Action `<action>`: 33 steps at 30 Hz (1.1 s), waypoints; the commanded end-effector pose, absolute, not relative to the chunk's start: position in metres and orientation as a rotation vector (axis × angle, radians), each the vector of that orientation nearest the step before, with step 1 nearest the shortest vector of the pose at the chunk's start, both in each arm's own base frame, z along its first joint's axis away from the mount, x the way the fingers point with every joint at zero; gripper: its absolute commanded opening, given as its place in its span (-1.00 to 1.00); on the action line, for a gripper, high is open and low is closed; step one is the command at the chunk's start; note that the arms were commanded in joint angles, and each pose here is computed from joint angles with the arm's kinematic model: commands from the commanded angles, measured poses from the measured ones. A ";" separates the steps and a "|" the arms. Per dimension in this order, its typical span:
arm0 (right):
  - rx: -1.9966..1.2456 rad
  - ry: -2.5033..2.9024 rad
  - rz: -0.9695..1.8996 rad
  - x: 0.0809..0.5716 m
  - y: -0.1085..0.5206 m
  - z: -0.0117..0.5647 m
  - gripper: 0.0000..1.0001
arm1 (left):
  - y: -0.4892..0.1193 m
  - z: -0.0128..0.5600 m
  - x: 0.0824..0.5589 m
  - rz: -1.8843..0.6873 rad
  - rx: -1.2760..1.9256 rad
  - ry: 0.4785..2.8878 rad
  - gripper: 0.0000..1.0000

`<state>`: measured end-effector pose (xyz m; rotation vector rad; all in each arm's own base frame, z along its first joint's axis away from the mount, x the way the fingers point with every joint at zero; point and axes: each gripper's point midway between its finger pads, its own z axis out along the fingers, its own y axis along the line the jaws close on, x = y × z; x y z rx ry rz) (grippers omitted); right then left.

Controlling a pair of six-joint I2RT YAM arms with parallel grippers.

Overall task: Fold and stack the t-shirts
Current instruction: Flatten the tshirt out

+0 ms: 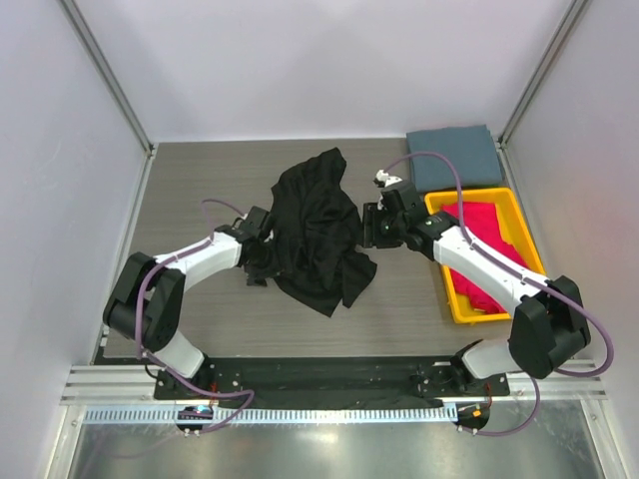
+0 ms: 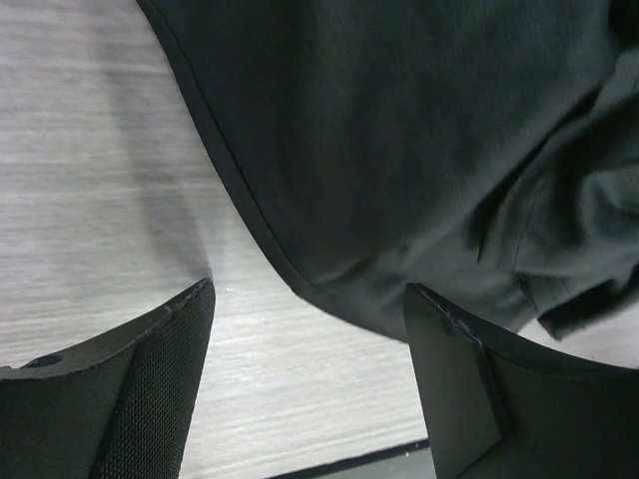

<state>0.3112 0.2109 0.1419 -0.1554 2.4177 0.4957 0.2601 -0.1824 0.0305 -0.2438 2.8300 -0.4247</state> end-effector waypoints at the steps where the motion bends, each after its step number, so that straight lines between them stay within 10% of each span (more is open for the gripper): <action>1: -0.045 2.380 0.456 0.314 0.199 0.147 -0.04 | -0.186 0.051 0.291 -0.402 -0.273 2.708 0.53; 12: 0.115 2.466 0.464 0.281 0.184 0.102 -0.07 | -0.201 0.020 0.274 -0.492 -0.307 2.783 0.30; 21: 0.163 2.497 0.449 0.276 0.181 0.088 -0.11 | -0.141 0.044 0.339 -0.321 -0.370 2.718 -1.00; 24: 0.192 2.528 0.504 0.266 0.191 0.077 -0.14 | -0.114 0.066 0.363 -0.374 -0.496 2.653 -0.92; 27: 0.208 2.528 0.537 0.262 0.200 0.076 -0.14 | -0.107 0.087 0.362 -0.316 -0.445 2.616 -0.05; 33: 0.199 2.531 0.564 0.260 0.211 0.076 -0.14 | -0.106 0.091 0.313 -0.350 -0.437 2.625 -0.04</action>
